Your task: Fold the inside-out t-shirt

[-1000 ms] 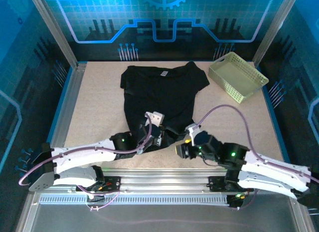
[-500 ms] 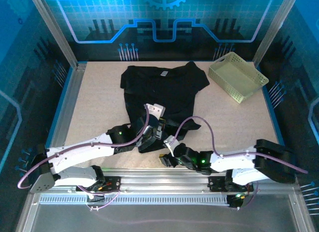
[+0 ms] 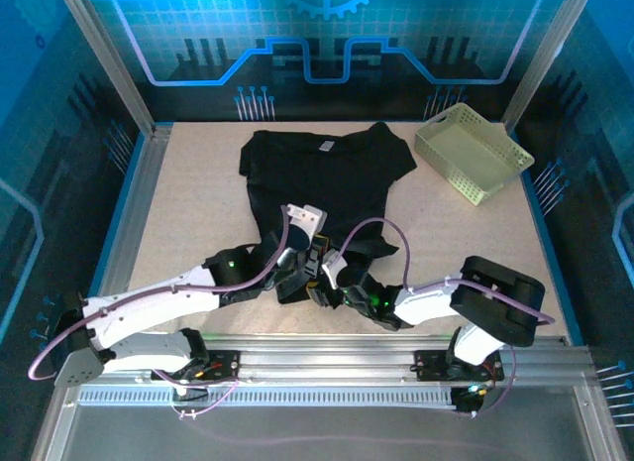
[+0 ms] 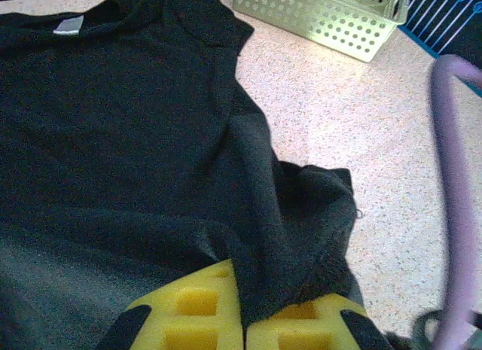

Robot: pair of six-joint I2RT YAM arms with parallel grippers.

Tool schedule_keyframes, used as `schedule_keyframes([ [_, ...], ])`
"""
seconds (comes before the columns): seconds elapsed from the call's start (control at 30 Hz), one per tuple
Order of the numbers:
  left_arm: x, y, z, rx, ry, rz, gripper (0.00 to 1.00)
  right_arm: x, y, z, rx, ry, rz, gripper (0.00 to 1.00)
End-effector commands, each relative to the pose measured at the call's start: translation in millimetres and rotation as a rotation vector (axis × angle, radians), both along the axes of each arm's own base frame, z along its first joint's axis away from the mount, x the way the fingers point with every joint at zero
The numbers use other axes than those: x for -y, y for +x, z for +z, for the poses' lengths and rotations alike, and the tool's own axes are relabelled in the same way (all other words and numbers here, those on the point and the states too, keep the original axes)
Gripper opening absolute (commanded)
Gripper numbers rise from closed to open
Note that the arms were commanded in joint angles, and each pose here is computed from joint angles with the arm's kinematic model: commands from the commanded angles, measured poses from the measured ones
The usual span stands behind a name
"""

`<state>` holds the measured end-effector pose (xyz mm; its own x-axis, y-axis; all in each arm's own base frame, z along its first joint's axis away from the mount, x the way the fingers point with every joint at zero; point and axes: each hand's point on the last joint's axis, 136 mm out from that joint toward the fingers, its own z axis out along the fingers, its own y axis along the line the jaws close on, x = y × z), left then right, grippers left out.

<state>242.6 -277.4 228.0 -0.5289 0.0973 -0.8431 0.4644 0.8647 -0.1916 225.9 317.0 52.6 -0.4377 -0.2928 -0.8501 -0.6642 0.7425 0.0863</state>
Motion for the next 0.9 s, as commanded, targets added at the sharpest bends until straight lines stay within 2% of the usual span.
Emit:
schedule_keyframes([
  [0.0,4,-3,33,0.046,-0.057,-0.047,0.00,-11,28,25,0.090,0.068,-0.016,0.63],
  [0.2,6,-8,43,0.045,-0.082,-0.074,0.00,5,74,38,0.148,0.094,-0.163,0.63],
  [0.53,35,-12,62,-0.004,-0.221,-0.139,0.00,4,131,48,0.184,0.210,-0.412,0.65],
  [0.77,40,-16,85,0.006,-0.323,-0.157,0.00,12,172,48,0.150,0.286,-0.496,0.67],
  [0.87,42,-16,102,0.025,-0.362,-0.167,0.00,6,180,48,0.165,0.270,-0.487,0.68],
])
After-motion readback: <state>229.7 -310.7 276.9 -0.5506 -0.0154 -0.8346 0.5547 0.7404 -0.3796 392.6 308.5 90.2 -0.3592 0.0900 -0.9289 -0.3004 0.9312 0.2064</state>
